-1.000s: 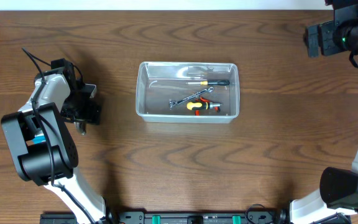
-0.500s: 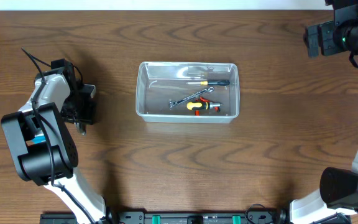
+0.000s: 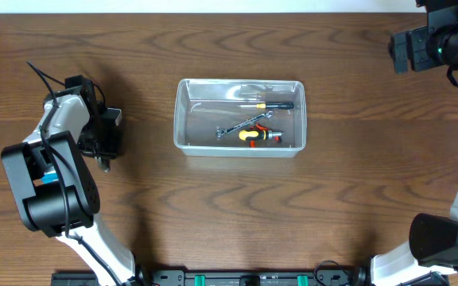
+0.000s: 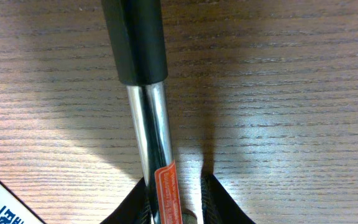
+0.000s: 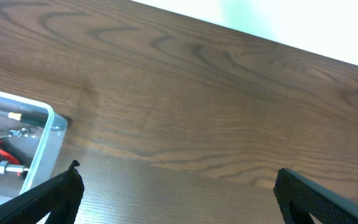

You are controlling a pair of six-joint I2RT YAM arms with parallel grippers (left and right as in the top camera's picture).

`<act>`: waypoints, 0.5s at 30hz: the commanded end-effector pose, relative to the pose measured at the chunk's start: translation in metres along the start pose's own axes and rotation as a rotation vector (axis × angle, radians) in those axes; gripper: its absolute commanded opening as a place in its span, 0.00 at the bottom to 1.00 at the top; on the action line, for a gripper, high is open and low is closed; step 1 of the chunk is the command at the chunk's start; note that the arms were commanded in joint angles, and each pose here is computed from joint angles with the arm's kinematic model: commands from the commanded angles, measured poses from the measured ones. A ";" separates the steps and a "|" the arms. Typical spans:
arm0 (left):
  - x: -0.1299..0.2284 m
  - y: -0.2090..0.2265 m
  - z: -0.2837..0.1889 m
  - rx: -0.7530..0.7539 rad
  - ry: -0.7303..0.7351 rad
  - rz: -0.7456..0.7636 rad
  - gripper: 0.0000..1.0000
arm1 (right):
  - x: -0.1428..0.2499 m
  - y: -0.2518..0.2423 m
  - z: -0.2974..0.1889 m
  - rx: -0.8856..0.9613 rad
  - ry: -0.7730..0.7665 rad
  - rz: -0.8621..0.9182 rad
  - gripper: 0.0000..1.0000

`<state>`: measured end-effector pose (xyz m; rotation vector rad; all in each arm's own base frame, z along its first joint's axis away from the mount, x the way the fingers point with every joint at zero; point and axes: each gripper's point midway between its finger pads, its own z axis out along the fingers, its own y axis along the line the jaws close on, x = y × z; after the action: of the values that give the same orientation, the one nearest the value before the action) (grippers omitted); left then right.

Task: Pack container
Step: 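Lower the left gripper onto the red-handled tool and grasp it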

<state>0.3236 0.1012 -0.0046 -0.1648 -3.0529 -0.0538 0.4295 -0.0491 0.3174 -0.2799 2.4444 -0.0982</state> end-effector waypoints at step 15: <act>0.011 -0.009 0.012 0.041 0.040 0.006 0.13 | 0.003 0.001 0.004 -0.003 0.016 0.016 0.99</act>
<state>0.3233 0.1015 -0.0046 -0.1649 -3.0514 -0.0567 0.4295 -0.0491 0.3174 -0.2799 2.4444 -0.0982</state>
